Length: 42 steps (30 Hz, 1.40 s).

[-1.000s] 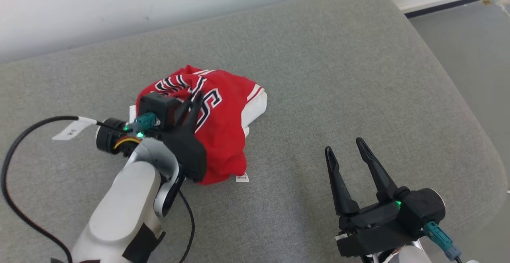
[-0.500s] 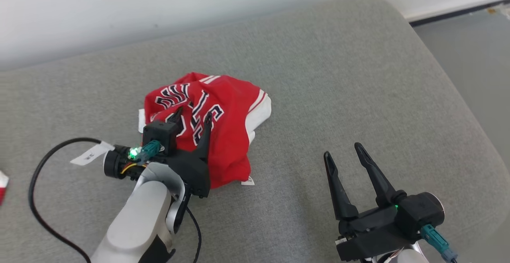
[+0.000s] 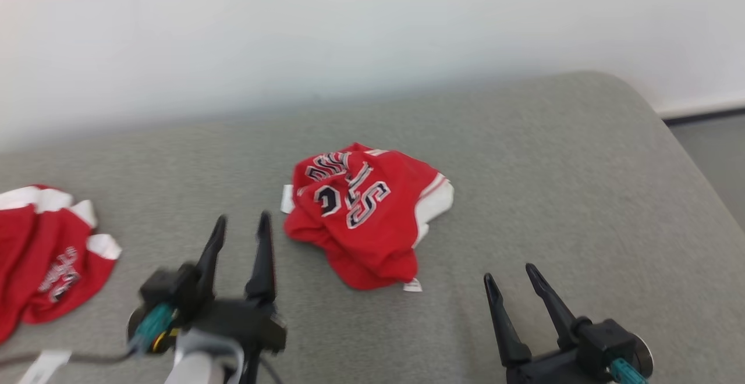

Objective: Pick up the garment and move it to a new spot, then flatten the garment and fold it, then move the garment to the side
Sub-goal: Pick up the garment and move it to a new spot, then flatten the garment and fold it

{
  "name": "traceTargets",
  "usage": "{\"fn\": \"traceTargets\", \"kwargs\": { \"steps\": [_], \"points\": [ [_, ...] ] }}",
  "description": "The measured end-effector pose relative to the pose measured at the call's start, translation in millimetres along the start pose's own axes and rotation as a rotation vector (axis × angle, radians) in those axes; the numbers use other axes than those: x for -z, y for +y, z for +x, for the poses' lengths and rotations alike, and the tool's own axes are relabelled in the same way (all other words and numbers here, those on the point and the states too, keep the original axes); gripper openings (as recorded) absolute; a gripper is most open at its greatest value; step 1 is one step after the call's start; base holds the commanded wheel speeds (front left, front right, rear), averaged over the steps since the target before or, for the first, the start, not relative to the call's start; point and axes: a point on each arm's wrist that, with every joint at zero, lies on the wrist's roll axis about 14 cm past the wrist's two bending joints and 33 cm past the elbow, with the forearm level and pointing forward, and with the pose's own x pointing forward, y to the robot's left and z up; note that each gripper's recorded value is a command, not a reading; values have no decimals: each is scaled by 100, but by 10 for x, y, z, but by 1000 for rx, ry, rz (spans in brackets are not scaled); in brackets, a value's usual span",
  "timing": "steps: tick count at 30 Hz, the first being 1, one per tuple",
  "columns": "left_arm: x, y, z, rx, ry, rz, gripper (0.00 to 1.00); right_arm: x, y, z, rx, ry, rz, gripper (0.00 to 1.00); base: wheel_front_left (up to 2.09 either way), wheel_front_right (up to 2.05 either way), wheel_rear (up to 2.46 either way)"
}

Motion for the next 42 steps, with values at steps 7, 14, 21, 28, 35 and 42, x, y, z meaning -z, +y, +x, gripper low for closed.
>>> {"fn": "traceTargets", "kwargs": {
  "steps": [7, 14, 21, 28, 35, 42],
  "points": [
    [-355, 438, -645, -156, -111, 110, 100, -15, 218, 9, -69, -9, 1, 100, 0, 0, 0],
    [-461, 619, -1139, -239, -133, 235, 100, -133, 304, 38, -99, -46, -6, 100, 0, 0, 0],
    [-381, 654, -1435, -266, -103, 293, 100, -137, 305, -13, -98, -50, -10, 100, 0, 0, 0],
    [-260, 675, -1532, -276, -61, 322, 100, -62, 284, -37, -93, -26, -8, 100, 0, 0, 0],
    [-240, 654, -1526, -268, -56, 322, 100, -40, 281, -29, -93, -19, -8, 100, 0, 0, 0],
    [-234, 634, -1479, -258, -56, 321, 100, -20, 287, -35, -92, -13, 0, 100, 0, 0, 0]
  ]
}}
